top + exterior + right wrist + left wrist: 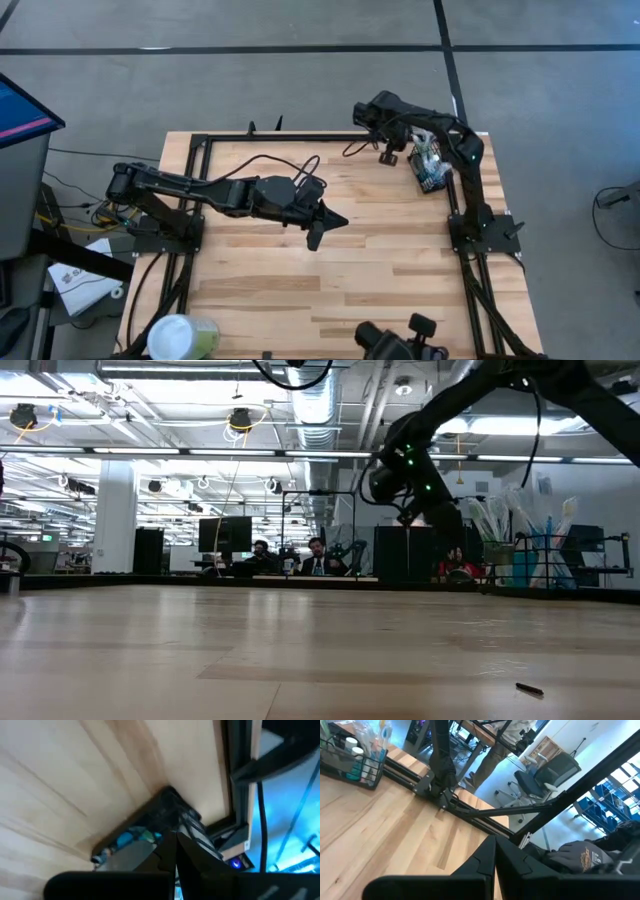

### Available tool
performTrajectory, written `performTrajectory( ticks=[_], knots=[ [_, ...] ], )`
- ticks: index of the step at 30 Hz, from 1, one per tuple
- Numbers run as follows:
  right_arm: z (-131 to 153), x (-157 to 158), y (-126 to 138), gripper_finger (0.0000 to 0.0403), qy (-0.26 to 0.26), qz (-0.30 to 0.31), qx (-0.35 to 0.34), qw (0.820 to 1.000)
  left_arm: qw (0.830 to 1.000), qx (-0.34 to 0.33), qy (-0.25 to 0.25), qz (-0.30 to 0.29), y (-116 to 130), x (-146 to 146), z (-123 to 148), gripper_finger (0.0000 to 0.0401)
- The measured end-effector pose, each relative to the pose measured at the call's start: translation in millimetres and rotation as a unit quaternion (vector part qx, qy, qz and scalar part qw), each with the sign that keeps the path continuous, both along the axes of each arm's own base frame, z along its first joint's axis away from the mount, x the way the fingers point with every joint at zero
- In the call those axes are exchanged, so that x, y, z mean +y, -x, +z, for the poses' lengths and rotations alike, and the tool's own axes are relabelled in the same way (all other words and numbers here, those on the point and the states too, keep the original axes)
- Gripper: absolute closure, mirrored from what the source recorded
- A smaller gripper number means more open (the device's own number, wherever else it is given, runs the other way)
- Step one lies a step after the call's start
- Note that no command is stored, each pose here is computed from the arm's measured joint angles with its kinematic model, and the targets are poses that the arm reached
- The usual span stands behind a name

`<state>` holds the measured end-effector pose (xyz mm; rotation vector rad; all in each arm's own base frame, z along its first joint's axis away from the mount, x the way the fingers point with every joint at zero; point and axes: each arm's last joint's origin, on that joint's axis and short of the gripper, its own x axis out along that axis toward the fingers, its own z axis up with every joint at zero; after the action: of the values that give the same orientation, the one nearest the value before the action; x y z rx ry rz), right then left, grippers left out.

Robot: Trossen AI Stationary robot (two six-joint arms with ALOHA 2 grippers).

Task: Pick & Place toothbrushing station
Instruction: Adjust the wire organizer

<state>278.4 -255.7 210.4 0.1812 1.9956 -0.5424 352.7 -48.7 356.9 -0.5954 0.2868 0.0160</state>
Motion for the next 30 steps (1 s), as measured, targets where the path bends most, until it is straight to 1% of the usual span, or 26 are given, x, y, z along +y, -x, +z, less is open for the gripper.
performTrajectory(
  ticks=[6,15,19,25,30],
  knots=[
    [-11.3,-2.7,11.8,0.0403,-0.003,-0.002,0.036,0.999,1.000,-0.001,-0.004,-0.001,0.0,0.1,0.0,0.0400],
    [-25.2,-2.0,13.0,0.0403,0.004,0.005,0.035,0.999,1.000,-0.001,-0.009,-0.003,0.0,0.1,-0.2,0.0400],
    [-32.7,-1.4,16.4,0.0403,0.009,0.021,0.055,0.998,1.000,-0.001,-0.009,-0.003,0.0,0.1,-0.2,0.0400],
    [-40.4,-4.6,26.3,0.0403,0.000,0.009,0.065,0.998,1.000,-0.001,-0.009,-0.002,0.0,0.2,-0.2,0.0400],
    [-40.0,-9.0,30.8,0.0403,0.010,0.002,0.072,0.997,1.000,-0.001,-0.010,0.003,-0.6,4.3,-0.2,0.0400]
  ],
)
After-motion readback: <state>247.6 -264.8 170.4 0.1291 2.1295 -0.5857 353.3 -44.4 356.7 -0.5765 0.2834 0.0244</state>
